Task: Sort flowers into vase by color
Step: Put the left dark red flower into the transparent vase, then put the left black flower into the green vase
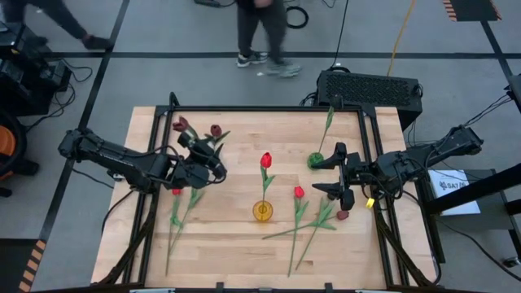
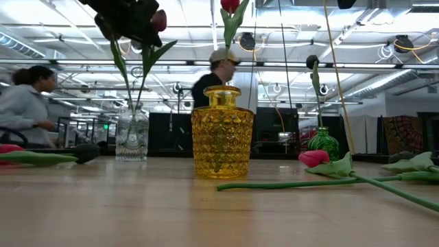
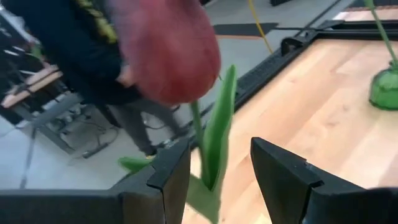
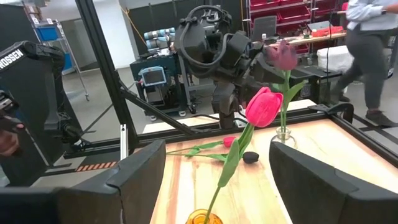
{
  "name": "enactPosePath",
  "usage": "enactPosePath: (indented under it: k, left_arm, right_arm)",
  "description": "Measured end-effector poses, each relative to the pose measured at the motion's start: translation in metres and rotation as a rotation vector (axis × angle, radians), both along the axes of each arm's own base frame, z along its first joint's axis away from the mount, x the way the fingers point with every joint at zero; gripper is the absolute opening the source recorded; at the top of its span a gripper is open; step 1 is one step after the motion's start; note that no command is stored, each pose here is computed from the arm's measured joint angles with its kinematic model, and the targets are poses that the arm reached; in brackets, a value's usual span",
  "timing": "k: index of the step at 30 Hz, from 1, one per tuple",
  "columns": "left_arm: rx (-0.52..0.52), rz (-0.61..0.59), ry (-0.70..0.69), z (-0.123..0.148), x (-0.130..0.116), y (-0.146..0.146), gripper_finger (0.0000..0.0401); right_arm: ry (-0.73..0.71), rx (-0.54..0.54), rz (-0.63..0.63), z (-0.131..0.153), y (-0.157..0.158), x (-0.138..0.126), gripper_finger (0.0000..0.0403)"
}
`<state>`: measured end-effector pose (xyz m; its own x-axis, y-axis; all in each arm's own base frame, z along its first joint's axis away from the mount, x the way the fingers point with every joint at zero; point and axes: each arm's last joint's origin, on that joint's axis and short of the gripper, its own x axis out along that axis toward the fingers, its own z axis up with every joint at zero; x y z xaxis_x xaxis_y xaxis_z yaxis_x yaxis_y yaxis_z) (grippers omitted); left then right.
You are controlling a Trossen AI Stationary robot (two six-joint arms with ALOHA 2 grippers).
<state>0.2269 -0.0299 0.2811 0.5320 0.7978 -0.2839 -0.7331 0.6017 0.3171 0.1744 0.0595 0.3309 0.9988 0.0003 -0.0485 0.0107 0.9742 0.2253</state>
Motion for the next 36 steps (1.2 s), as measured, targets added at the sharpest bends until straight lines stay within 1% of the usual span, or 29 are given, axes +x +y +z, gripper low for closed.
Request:
enactPosePath:
  k: [3,9,16,24,27,29,31,33,36]
  left_arm:
    - [0.026,0.013,-0.009,0.001,-0.001,-0.003,0.0176]
    - [0.055,-0.013,-0.019,0.002,-0.004,-0.016,0.0176]
    - [0.07,-0.117,-0.015,0.002,-0.011,-0.041,0.0176]
    - [0.188,-0.194,0.015,0.004,-0.025,-0.069,0.0176]
    - [0.197,-0.252,0.021,0.005,-0.031,-0.079,0.0176]
    - [0.174,-0.311,0.012,0.006,-0.036,-0.086,0.0176]
    - [0.103,-0.402,0.0,0.007,-0.041,-0.094,0.0176]
    - [-0.016,-0.514,-0.009,0.007,-0.045,-0.099,0.0176]
    - [-0.258,-0.702,0.02,0.004,-0.048,-0.108,0.0176]
  right_arm:
    - [0.006,0.0,0.0,-0.001,0.001,0.001,0.0279]
    - [0.01,-0.003,0.0,-0.002,0.001,0.002,0.0279]
    - [0.01,-0.003,0.0,-0.002,0.001,0.002,0.0279]
    - [0.01,0.003,0.0,-0.002,0.001,0.002,0.0279]
    - [0.01,0.005,0.0,-0.002,0.001,0.002,0.0279]
    - [0.01,0.005,0.0,-0.002,0.001,0.002,0.0279]
    - [0.011,0.006,0.0,-0.002,0.001,0.002,0.0279]
    - [0.011,0.006,0.0,-0.002,0.001,0.002,0.0279]
    - [0.011,0.006,0.0,-0.002,0.001,0.002,0.0279]
